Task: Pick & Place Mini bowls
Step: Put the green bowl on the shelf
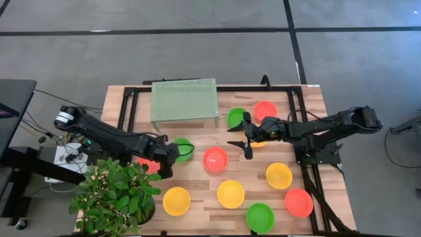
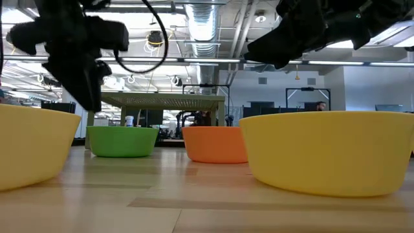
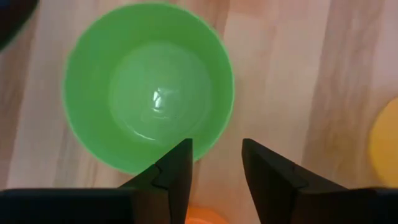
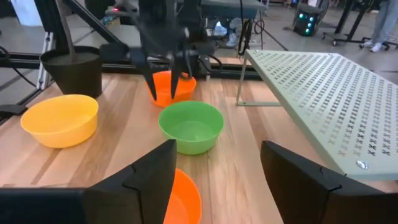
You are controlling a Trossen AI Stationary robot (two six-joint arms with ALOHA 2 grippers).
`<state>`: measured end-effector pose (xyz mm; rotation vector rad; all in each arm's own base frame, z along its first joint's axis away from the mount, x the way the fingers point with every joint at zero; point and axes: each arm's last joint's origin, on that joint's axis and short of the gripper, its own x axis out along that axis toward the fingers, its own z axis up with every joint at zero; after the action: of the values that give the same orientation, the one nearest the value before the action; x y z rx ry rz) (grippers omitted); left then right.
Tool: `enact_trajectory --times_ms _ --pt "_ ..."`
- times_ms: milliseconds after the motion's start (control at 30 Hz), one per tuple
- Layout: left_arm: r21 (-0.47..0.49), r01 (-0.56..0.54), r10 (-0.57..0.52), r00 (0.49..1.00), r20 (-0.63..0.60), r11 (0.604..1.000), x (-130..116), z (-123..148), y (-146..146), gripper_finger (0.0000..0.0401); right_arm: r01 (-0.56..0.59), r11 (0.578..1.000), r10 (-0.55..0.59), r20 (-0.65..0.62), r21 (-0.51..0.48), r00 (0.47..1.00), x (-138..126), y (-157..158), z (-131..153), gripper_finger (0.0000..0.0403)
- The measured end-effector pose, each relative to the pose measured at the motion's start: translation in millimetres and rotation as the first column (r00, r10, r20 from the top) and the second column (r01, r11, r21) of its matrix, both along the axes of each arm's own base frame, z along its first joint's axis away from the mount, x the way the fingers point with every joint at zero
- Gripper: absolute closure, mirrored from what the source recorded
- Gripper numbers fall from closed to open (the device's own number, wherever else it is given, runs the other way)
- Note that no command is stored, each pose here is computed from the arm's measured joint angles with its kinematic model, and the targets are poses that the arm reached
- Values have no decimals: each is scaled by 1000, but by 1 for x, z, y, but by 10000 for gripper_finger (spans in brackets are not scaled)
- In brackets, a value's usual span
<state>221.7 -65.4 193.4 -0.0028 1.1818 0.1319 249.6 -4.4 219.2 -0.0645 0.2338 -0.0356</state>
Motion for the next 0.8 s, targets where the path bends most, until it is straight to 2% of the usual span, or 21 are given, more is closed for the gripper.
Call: enact_trajectory --times_ms 167,533,633,733,800 --pt "31 31 -29 997 -77 999 7 -18 -2 258 -1 1000 1 0 1 1000 0 0 0 180" --pt "57 51 -42 988 -151 997 19 -45 -6 268 -2 1000 2 -3 2 1000 0 0 0 181" --pt "58 51 -42 987 -154 997 19 -47 -6 304 -2 1000 2 -3 2 1000 0 0 0 182" --pt "53 46 -38 989 -141 998 19 -44 -6 369 -1 1000 1 -6 4 1000 0 0 0 182" --pt "49 25 -19 993 -117 999 18 -39 -5 389 -1 1000 1 -6 4 1000 0 0 0 182"
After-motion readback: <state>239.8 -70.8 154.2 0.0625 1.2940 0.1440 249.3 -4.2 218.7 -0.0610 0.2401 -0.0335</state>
